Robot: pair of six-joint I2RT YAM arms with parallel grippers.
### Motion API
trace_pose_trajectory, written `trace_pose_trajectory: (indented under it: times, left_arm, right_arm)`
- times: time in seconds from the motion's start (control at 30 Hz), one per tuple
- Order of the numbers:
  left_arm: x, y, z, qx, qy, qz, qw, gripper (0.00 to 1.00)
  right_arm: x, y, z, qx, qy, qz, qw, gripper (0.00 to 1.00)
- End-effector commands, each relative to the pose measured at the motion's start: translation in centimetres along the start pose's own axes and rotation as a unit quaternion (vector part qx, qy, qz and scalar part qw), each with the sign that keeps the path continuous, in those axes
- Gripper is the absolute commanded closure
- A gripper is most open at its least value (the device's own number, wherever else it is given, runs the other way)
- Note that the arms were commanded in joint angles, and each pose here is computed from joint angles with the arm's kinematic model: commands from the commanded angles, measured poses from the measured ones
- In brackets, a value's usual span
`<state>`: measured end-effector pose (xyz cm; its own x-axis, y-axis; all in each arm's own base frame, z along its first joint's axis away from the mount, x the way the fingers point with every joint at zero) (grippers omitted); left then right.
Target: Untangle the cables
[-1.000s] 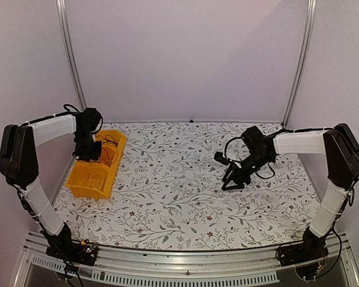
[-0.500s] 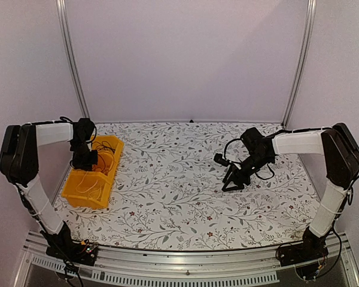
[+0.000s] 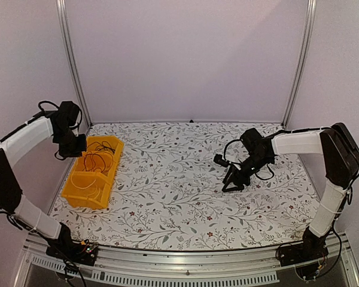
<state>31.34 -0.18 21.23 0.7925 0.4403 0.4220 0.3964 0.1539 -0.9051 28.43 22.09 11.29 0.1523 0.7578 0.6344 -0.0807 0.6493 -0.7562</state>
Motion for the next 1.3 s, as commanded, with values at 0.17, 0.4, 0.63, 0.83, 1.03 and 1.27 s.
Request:
trace_pose_trajectory:
  times: [0.17, 0.4, 0.63, 0.83, 1.03, 1.27]
  left_arm:
    - [-4.7, -2.9, 3.4, 0.037, -0.021, 0.026, 0.999, 1.0]
    - [-7.1, -2.1, 5.0, 0.052, -0.055, 0.02, 0.997, 1.0]
    - [-8.4, 0.3, 4.6, 0.023, -0.133, -0.011, 0.991, 1.0]
    - [-7.4, -2.3, 5.6, -0.056, -0.213, -0.167, 0.961, 1.0]
    - [-7.4, -4.9, 6.2, -0.122, -0.236, -0.244, 0.933, 1.0]
    - [-9.1, -6.1, 7.4, -0.081, -0.279, -0.168, 0.942, 1.0]
  right_arm:
    - [-0.4, 1.3, 0.7, 0.02, -0.005, 0.019, 1.0, 0.46]
    - [-0.3, 1.6, 1.0, 0.023, -0.011, 0.024, 0.999, 0.46]
    - [-0.1, 1.9, 1.4, 0.023, -0.019, 0.032, 0.999, 0.46]
    - [0.1, 1.7, 1.6, 0.021, -0.021, 0.028, 0.999, 0.46]
    - [-0.2, 2.0, 1.5, 0.025, -0.02, 0.032, 0.999, 0.46]
    - [-0.4, 2.2, 1.6, 0.027, -0.019, 0.038, 0.999, 0.46]
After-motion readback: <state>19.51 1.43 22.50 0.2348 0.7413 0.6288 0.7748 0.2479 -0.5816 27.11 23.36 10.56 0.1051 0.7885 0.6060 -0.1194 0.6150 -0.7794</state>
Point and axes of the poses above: each gripper's point midway between its finger pads, its own y axis out along the fingers, its own z axis along the line the jaws close on, x = y × z, the point moved 7 cm from there along -y, back along the fingers, and after that the axes turned 11 degrees about -y, right-handed, at the moved point
